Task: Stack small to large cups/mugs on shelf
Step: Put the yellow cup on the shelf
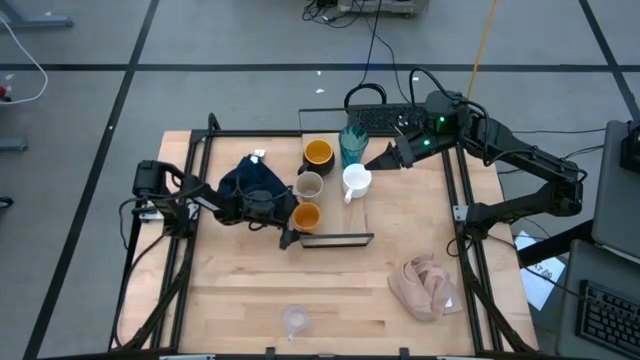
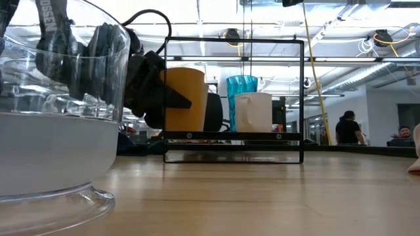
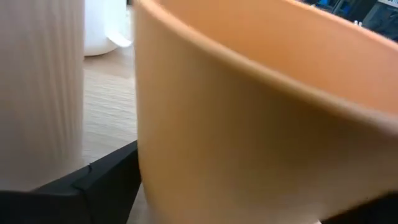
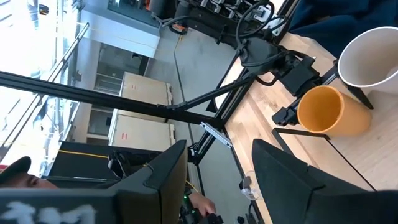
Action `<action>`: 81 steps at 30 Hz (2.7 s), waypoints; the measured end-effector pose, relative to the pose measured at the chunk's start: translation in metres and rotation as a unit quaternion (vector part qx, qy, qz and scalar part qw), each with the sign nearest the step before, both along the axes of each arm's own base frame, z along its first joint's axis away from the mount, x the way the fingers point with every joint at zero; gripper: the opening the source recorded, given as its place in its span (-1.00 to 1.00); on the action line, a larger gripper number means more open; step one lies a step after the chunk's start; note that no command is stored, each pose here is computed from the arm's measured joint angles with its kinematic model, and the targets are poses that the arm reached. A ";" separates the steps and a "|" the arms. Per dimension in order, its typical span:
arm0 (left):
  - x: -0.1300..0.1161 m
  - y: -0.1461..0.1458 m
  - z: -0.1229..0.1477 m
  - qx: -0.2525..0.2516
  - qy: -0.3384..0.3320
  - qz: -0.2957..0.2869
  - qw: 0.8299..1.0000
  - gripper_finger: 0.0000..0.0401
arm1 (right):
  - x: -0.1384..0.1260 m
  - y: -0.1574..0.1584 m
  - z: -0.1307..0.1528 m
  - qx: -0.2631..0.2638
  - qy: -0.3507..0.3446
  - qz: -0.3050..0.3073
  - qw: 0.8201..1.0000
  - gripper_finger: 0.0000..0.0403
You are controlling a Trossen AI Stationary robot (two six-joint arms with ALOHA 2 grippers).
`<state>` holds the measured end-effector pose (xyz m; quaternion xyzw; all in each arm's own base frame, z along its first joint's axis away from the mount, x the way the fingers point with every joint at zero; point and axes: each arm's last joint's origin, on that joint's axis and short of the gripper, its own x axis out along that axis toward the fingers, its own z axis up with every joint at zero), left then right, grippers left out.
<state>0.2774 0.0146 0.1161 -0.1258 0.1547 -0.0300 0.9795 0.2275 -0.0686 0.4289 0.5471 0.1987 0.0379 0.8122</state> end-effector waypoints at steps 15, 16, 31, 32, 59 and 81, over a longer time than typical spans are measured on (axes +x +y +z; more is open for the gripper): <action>-0.001 0.001 -0.002 -0.002 0.012 0.002 1.000 0.95 | 0.000 0.000 0.000 0.002 0.001 -0.001 1.000 -0.15; -0.001 0.001 -0.002 -0.002 0.013 0.002 1.000 0.95 | 0.000 0.000 0.000 0.004 0.001 -0.001 1.000 -0.15; -0.002 0.000 -0.006 -0.002 0.036 -0.009 0.999 0.95 | 0.000 0.000 0.000 0.007 0.002 -0.002 1.000 -0.15; -0.002 0.000 -0.006 -0.002 0.036 -0.009 0.999 0.95 | 0.000 0.000 0.000 0.007 0.002 -0.002 1.000 -0.15; -0.004 0.004 -0.007 -0.021 0.047 -0.031 0.998 0.98 | 0.001 0.003 0.000 0.011 0.003 0.004 1.000 -0.15; -0.021 0.001 0.003 -0.004 0.048 -0.041 0.998 0.98 | 0.001 0.003 0.000 0.011 0.002 0.006 1.000 -0.15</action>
